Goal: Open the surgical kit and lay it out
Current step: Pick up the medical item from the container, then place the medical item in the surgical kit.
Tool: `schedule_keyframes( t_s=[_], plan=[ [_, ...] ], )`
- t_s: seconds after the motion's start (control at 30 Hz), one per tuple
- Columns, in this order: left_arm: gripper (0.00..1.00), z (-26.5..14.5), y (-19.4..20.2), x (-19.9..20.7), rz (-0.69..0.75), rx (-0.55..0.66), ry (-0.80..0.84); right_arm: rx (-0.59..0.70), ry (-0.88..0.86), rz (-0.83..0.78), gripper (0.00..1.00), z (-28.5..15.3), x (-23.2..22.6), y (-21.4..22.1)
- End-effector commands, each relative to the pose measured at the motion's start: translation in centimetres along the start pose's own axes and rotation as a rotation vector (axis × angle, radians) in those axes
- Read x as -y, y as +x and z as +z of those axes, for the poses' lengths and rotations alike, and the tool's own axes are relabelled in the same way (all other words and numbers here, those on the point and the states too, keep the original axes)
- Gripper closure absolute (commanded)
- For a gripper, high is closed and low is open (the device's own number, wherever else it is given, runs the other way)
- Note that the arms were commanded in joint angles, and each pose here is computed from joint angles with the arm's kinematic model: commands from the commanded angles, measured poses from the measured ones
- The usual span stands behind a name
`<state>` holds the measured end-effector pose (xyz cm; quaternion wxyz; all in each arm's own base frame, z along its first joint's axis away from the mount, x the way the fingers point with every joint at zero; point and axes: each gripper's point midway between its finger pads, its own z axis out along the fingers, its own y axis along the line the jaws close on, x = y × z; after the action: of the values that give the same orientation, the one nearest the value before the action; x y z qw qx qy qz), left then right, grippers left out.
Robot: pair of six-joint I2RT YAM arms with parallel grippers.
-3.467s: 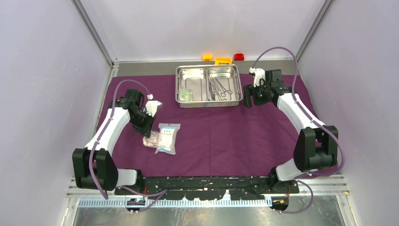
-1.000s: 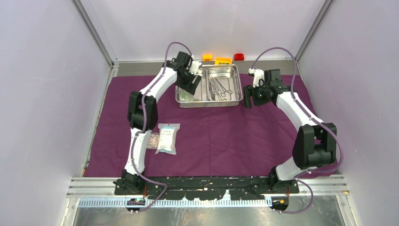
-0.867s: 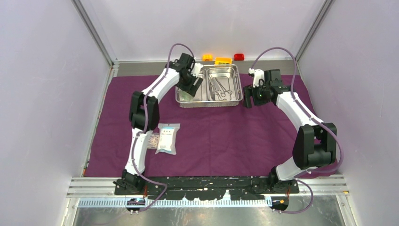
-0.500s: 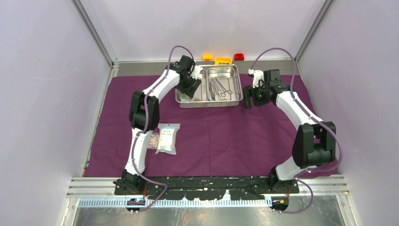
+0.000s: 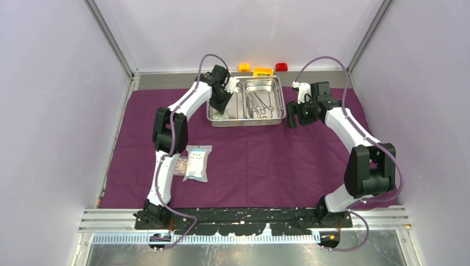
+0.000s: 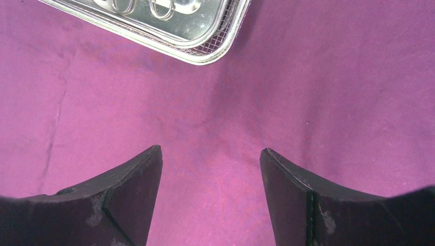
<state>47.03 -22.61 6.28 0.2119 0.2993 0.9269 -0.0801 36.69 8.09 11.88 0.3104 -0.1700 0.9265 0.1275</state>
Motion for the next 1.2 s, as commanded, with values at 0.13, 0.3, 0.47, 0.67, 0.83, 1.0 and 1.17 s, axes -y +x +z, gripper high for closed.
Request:
schedule_keyframes(
  t_s=[0.13,0.3,0.47,0.67,0.83,1.0,1.17],
  plan=[
    [1.0,-2.7,-2.8,0.7,0.01,0.065,0.029,0.067,0.01,-0.031,0.25,-1.1,0.2,-2.4],
    [1.0,-6.7,-5.1,0.8,0.033,0.14,0.02,0.071,0.012,-0.03,0.25,-1.2,0.2,-2.5],
    [1.0,-12.2,-5.6,0.9,0.104,0.203,-0.001,0.072,0.011,-0.03,0.25,-1.3,0.2,-2.5],
    [1.0,-17.0,0.3,0.3,0.18,0.139,-0.01,0.08,0.001,-0.031,0.25,-1.5,0.0,-2.6],
    [1.0,-18.8,10.4,-1.7,0.165,-0.02,-0.001,0.074,-0.02,-0.023,0.25,-1.3,-0.4,-2.6],
    [1.0,-21.4,19.3,-3.1,0.07,-0.086,0.018,0.056,-0.033,-0.014,0.25,-0.7,-0.4,-2.2],
    [1.0,-21.4,25.9,-3.7,0.039,-0.145,-0.024,0.02,-0.063,0.005,0.25,0.1,-0.7,-1.7]
  ],
)
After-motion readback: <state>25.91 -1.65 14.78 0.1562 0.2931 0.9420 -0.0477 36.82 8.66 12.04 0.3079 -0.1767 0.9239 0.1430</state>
